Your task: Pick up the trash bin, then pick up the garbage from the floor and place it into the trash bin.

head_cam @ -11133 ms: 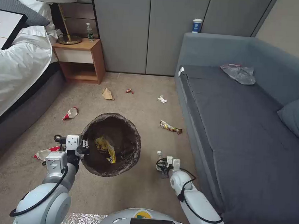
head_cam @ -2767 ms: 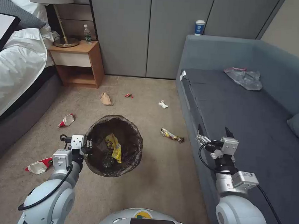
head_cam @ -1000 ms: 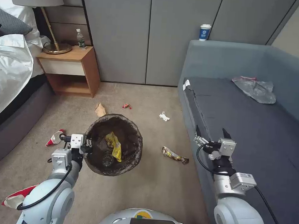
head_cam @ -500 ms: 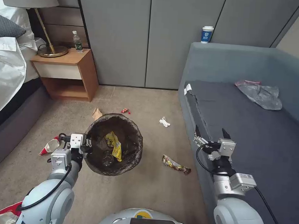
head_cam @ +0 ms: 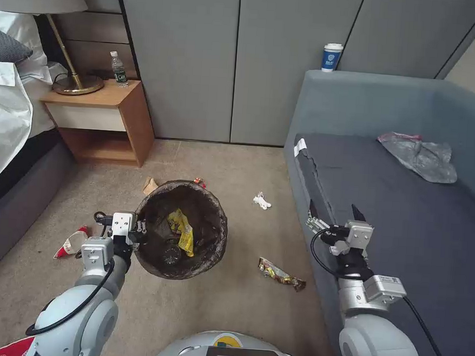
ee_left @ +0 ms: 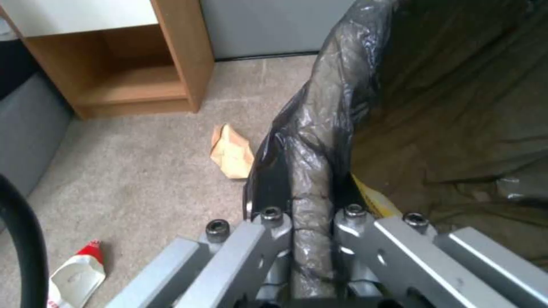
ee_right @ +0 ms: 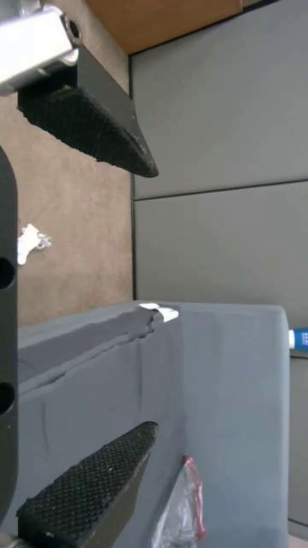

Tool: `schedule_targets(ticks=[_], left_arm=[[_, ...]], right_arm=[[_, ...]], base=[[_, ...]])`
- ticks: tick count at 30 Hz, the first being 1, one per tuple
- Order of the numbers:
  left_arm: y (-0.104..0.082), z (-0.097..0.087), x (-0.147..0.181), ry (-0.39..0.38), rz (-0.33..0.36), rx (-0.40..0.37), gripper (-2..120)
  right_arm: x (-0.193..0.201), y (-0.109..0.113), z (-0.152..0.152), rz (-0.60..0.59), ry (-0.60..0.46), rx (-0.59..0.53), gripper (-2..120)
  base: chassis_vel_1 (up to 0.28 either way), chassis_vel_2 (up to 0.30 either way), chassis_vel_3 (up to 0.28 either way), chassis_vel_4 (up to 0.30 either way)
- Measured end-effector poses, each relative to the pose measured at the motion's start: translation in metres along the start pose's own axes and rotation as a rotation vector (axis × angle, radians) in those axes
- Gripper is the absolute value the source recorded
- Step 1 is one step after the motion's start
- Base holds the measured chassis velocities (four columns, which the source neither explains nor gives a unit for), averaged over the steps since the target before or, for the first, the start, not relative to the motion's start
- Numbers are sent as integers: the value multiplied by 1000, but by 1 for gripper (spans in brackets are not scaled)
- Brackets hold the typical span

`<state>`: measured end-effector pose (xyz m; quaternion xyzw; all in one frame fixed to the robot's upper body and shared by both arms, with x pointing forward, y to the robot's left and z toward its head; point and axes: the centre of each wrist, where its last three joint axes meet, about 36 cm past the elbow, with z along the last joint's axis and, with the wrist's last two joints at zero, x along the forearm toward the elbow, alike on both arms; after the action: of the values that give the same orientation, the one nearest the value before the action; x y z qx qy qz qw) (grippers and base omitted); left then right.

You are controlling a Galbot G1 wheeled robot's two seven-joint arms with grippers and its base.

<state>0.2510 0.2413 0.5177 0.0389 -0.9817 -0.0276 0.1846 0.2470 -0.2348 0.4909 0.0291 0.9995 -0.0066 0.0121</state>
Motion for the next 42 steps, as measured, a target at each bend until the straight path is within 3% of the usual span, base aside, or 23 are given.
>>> schedule_targets(ticks=[9, 20, 26, 37, 42], left_arm=[[0, -3, 4, -7, 2, -2, 2], [0, -4, 8, -9, 9, -1, 2], [0, -4, 8, -8, 9, -1, 2], [1, -4, 8, -6, 7, 0, 2], [3, -5, 8, -5, 1, -2, 2]], right_arm=[[-24, -18, -3, -66, 38, 18, 100], [-64, -43, -7, -301, 163, 125, 100], [-77, -49, -6, -365, 227, 143, 100], [-130, -52, 13, -581, 509, 139, 100], [-165, -66, 29, -641, 622, 139, 100]], base=[[0, 0, 0, 0], [0, 0, 0, 0], [0, 0, 0, 0], [0, 0, 0, 0], [0, 0, 0, 0]])
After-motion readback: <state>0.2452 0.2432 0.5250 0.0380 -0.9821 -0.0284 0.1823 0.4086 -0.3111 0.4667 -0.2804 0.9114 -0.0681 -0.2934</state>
